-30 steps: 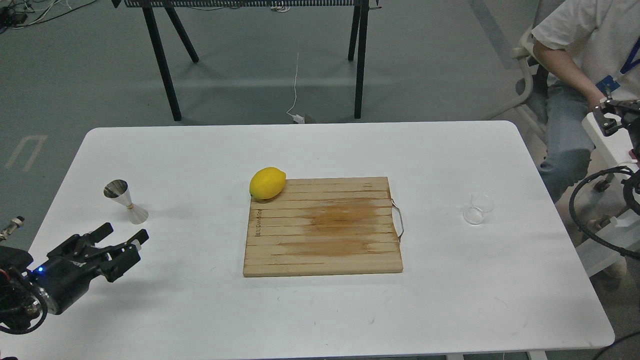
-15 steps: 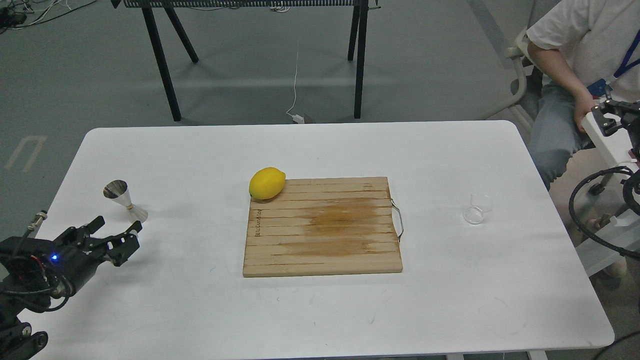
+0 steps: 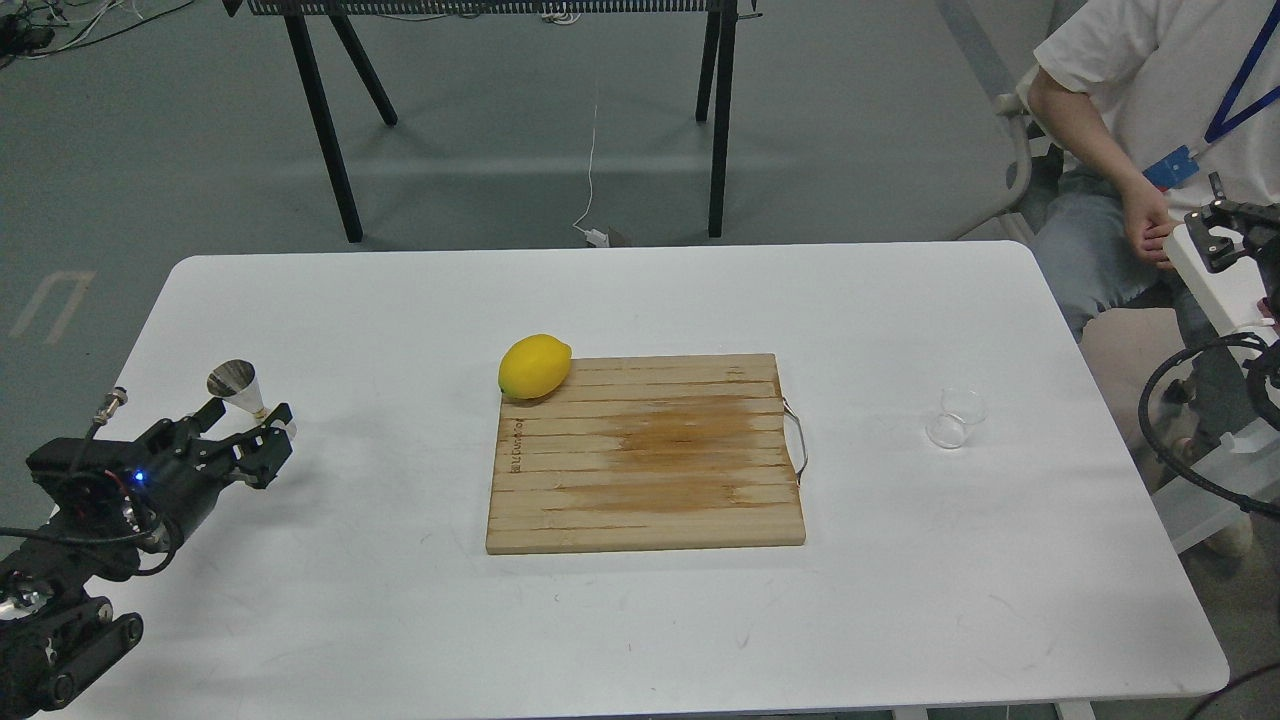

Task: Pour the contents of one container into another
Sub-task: 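Grasp the metal jigger with the left gripper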

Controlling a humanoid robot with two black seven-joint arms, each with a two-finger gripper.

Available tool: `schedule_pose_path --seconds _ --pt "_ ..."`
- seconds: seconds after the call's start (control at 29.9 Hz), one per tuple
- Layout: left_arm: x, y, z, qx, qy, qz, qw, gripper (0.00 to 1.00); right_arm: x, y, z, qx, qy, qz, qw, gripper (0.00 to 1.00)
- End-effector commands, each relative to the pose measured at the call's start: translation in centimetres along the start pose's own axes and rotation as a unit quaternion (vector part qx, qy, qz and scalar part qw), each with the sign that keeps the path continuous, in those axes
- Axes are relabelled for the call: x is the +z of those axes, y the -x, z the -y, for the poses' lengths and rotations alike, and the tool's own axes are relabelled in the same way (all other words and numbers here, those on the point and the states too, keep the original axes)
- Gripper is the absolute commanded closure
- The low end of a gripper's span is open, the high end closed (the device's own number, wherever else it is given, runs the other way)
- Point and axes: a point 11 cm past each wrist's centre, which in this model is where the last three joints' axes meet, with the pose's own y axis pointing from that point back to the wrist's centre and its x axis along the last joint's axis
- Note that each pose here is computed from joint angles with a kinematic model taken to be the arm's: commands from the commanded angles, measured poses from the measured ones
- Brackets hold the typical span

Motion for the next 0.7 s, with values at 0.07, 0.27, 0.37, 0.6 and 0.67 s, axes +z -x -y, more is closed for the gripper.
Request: schedule_pose_path --seconds 0.07,0.27,0.37,0.6,0.67 --pt "-0.9 -0.2 0.2 0.0 -0.015 0.007 1.0 0.26 0.0 0.0 0.0 0.0 0.001 -0.001 1.0 0.0" --pt "0.3 0.2 1.4 -0.006 -0.008 0.013 1.0 0.34 0.5 -0.2 -0.1 0.002 0.004 0.001 1.0 0.0" --pt "0.7 0.3 1.7 -0.006 -0.005 0.011 1.0 0.38 0.6 -0.3 -0.2 0.003 0.006 0.002 1.0 0.0" --pt "0.4 0.9 1.7 -0.011 -0.022 0.006 1.0 0.53 0.7 -0.2 -0.2 0.002 0.006 0.002 1.0 0.0" --pt "0.5 0.6 2.0 -0.007 -0.021 0.007 1.0 0.56 0.6 -0.3 -0.2 0.003 0.005 0.002 1.0 0.0"
